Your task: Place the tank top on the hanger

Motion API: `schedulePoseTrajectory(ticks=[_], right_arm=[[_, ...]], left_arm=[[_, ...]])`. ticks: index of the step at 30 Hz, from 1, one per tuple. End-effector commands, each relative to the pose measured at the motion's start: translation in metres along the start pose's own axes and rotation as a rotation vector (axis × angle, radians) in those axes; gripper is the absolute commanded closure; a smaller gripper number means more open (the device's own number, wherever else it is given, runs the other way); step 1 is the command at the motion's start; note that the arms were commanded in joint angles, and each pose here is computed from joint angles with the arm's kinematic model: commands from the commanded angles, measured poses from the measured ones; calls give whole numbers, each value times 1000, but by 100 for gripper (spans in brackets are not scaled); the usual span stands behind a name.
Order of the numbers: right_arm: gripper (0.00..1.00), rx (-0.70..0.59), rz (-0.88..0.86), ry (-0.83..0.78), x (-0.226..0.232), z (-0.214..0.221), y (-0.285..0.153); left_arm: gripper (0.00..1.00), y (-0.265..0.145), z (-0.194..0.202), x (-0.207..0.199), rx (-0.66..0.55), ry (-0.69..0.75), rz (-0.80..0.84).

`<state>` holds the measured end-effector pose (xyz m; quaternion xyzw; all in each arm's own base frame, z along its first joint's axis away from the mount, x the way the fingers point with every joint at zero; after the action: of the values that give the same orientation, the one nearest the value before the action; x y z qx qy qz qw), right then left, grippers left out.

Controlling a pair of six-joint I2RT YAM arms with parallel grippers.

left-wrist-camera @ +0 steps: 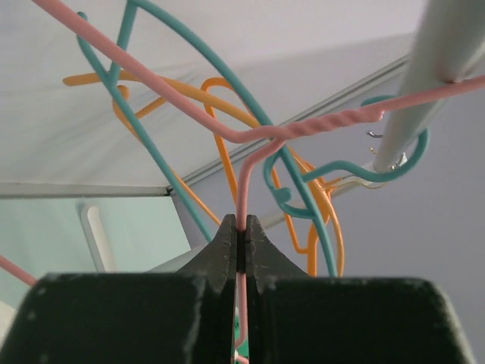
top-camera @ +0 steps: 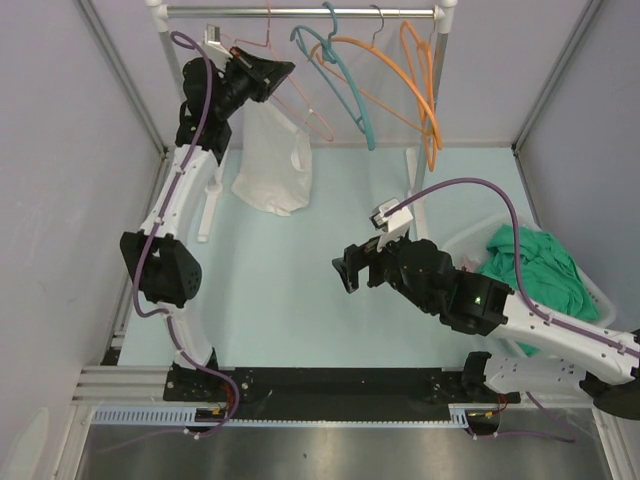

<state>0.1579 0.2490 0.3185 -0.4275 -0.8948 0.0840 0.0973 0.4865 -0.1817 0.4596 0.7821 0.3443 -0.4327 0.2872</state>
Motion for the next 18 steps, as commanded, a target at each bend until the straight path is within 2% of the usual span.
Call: schedulePoseTrajectory(ticks=[1,14,15,17,18], right_arm=[[0,-28,26,39,-5,-5,-5],[0,-15,36,35,-7,0,-3],[0,-16,34,35,-6,-1,-3],[0,-15,37,35,-7,-1,-3],[0,-11,40,31,-7,0,-3]], left_arm=[[100,-1,-10,-19,-2,-34,70],[99,-20,15,14,15,-56,26],[86,-22,14,12,12,-38,29],[66,-27,13,4,9,-16,36],[47,-29,13,2,4,7,35]])
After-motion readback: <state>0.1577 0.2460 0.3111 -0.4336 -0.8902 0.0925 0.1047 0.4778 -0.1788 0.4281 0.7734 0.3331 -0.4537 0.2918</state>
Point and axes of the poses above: each gripper's point midway between its finger pads, its own y axis out along the fingers, its own x axis along the line the jaws close on, z = x × y, the point moved 5 cm from there along -y, back along the fingers, and after that the axes turned 4 degrees about -y, right-handed, at the moved point
